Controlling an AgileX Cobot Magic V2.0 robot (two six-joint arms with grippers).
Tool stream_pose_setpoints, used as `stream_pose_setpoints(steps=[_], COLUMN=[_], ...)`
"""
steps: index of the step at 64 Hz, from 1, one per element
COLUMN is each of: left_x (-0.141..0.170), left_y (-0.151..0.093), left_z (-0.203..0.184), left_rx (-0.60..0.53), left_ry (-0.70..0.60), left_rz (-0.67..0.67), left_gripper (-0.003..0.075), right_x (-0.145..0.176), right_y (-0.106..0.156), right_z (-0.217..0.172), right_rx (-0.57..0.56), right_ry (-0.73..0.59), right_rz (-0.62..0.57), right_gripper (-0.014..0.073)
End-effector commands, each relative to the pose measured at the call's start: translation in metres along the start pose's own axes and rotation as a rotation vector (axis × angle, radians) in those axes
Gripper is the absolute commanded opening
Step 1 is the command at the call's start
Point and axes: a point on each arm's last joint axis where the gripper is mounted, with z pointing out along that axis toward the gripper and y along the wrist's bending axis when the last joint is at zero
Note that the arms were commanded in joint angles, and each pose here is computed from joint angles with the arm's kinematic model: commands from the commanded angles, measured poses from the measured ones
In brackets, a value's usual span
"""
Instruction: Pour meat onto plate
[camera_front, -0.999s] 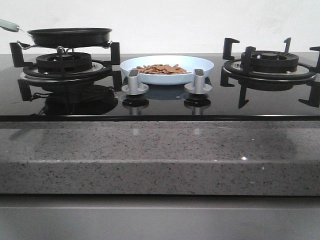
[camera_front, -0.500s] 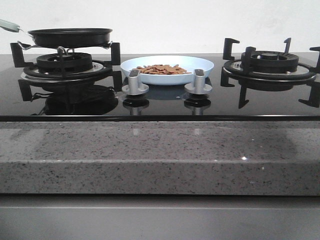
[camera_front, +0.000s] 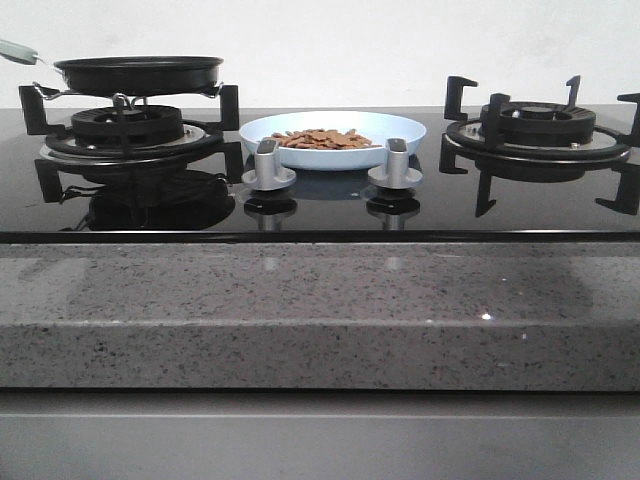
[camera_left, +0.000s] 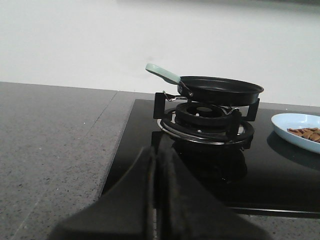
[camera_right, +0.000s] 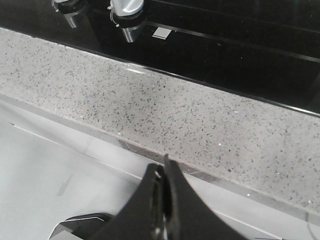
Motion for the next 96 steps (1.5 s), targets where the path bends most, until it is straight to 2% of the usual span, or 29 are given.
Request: stream_pose_setpoints(steps=[1, 75, 82, 96], left_x=[-0.006, -0.006, -0.006, -0.006], left_y=[0.0, 0.0, 0.0, 0.0], left_z=[-0.002, -0.002, -0.002, -0.002], left_rx=[0.006, 0.006, 0.006, 0.006], left_ry=[-0.098, -0.098, -0.098, -0.098], left_rz=[0.006, 0.006, 0.006, 0.006], left_gripper=[-0.002, -0.002, -0.002, -0.002], right_x=[-0.011, -0.011, -0.007, 0.022], right_y=[0.001, 0.001, -0.005, -0.02], right_z=[-0.005, -0.006, -0.016, -0.017], right_rx=[0.007, 0.007, 0.09, 0.275], right_ry=[-0.079, -0.085, -0.165, -0.511], right_rz=[-0.004, -0.005, -0.065, -0.119], right_gripper=[-0.0069, -0.0069, -0.0069, -0.0069])
